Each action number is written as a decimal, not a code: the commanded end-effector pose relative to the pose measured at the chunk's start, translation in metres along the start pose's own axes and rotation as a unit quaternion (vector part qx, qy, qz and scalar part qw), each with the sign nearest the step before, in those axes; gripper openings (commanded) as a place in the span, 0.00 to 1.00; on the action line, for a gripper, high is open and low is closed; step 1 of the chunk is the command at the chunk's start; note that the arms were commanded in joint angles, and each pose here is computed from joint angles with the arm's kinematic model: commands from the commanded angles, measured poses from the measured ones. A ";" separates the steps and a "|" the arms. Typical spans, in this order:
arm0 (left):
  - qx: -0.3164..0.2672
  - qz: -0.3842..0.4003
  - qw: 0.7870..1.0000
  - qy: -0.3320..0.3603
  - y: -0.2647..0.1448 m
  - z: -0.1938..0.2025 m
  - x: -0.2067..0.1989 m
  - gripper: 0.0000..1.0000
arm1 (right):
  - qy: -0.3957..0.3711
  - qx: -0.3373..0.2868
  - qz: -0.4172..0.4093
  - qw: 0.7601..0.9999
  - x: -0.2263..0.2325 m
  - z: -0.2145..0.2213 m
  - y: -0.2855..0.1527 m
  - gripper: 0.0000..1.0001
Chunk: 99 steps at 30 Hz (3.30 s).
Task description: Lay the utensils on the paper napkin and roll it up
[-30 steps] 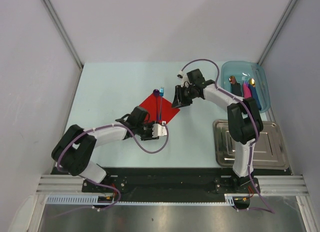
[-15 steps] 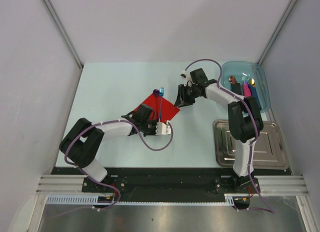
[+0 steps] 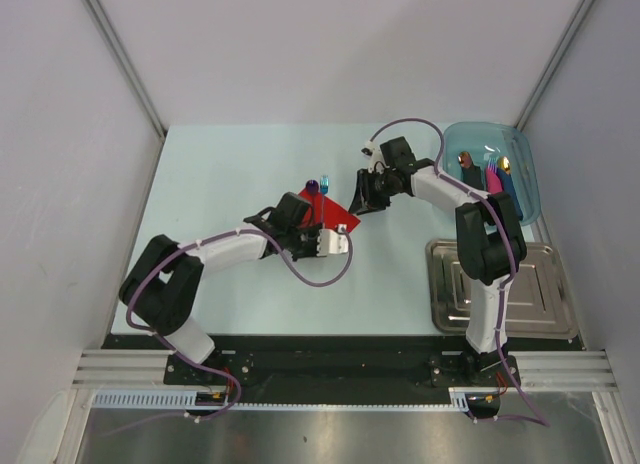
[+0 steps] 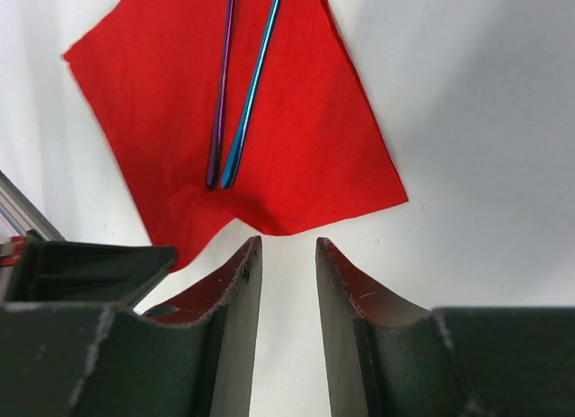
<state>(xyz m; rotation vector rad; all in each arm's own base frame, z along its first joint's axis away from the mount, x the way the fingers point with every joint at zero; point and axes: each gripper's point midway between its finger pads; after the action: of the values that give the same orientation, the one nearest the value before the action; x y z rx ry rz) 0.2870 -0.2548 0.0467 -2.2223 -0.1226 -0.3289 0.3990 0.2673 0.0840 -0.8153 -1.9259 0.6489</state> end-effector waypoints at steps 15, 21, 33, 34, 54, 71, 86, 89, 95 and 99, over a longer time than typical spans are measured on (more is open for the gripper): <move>-0.031 -0.037 0.995 -0.086 0.002 -0.008 0.090 0.00 | 0.003 -0.005 -0.049 0.999 0.016 -0.013 0.004 0.36; -0.025 -0.036 0.995 -0.087 0.011 -0.005 0.098 0.01 | 0.019 0.010 -0.062 0.998 0.016 -0.005 0.011 0.38; 0.018 -0.027 0.996 -0.082 0.024 0.012 0.106 0.02 | 0.042 0.036 -0.080 0.995 0.016 0.011 0.030 0.38; 0.025 -0.029 0.996 -0.082 0.024 0.014 0.107 0.02 | 0.044 0.038 -0.084 0.995 0.018 0.012 0.031 0.37; 0.014 -0.053 0.974 -0.221 0.003 0.012 0.122 0.36 | 0.120 0.072 -0.078 0.987 0.018 0.047 0.071 0.26; -0.111 0.088 0.782 -0.607 -0.022 -0.008 0.069 0.24 | 0.158 0.067 -0.042 0.984 -0.005 0.051 0.070 0.20; -0.067 0.066 0.729 -0.678 0.017 0.039 0.074 0.11 | 0.125 0.043 -0.050 0.990 0.004 0.031 0.055 0.20; -0.064 0.071 0.724 -0.684 0.020 0.041 0.069 0.09 | 0.096 0.007 -0.042 0.994 0.008 0.005 0.045 0.20; -0.063 0.072 0.721 -0.686 0.021 0.042 0.066 0.09 | 0.055 -0.072 0.032 0.995 0.003 -0.053 0.036 0.12; -0.063 0.071 0.720 -0.687 0.022 0.043 0.066 0.09 | 0.019 -0.077 0.079 0.994 0.006 -0.061 0.045 0.05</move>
<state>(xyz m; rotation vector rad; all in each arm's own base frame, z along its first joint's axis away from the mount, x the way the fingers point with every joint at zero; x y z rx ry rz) 0.3549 -0.2343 0.0202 -2.0735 -0.7025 1.5015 0.4467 0.3011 0.0604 -0.9341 -1.8072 0.5246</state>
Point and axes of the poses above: each gripper's point midway between its finger pads, its own y axis out along the fingers, its own x axis along the line the jaws close on, z = x × y, and after that the axes turned 2 degrees about -y, right-handed
